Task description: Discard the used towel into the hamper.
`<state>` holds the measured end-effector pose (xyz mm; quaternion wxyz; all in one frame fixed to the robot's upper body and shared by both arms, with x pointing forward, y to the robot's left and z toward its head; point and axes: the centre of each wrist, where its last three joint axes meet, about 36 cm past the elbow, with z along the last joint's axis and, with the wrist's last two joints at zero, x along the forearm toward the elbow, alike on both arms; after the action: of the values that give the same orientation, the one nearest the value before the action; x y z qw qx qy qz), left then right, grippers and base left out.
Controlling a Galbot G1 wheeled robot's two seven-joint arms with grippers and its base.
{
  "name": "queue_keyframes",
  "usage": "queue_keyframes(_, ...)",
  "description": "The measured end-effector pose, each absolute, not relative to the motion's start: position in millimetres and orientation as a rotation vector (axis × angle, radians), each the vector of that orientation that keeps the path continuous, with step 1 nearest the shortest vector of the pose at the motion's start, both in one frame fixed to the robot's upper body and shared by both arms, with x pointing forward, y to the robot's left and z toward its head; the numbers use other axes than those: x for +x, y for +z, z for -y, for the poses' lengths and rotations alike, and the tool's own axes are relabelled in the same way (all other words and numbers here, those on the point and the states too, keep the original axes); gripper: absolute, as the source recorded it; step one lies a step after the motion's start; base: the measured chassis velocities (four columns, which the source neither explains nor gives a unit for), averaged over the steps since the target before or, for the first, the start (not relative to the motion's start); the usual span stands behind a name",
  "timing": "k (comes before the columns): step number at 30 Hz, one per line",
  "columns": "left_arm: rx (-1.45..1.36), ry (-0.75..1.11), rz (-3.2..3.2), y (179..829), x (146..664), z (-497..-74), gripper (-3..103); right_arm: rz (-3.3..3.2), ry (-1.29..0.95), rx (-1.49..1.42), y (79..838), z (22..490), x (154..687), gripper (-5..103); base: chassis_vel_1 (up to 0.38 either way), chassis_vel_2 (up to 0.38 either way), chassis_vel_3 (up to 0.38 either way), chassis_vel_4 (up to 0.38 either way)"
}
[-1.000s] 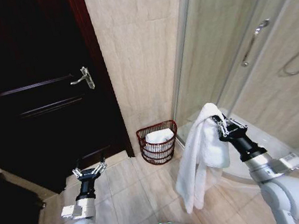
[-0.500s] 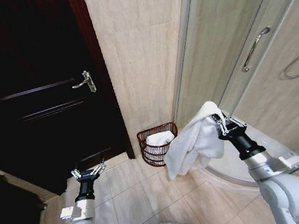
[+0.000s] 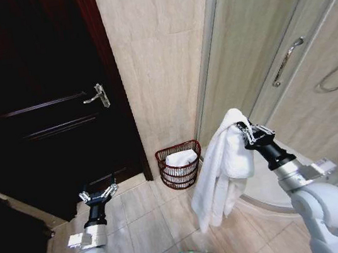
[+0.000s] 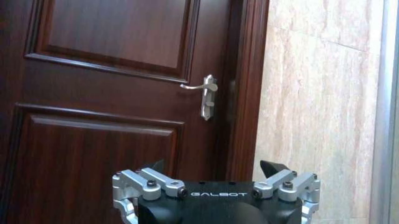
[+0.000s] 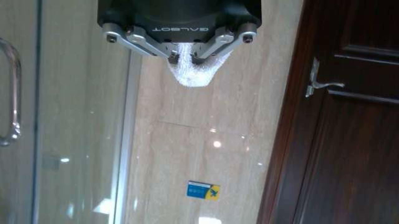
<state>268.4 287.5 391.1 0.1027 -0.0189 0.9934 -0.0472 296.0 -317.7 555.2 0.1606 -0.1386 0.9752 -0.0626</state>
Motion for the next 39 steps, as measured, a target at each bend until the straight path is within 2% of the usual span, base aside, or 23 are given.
queue_keyframes(8,-0.087,-0.145,-2.918,378,262,-284,100,-2.772,-0.179,-0.402,566,319,302,5,0.000,0.000,0.000,0.000)
queue_keyframes(19,-0.100,-0.122,-2.884,360,262,-291,100,-2.738,-0.146,-0.424,618,324,327,5,0.000,0.000,0.000,0.000)
queue_keyframes(30,-0.150,-0.112,-2.868,365,259,-300,100,-2.739,-0.103,-0.465,657,362,414,5,0.000,0.000,0.000,0.000)
queue_keyframes(39,-0.240,-0.179,-2.894,349,255,-302,100,-2.695,-0.091,-0.488,717,350,456,5,0.000,0.000,0.000,0.000)
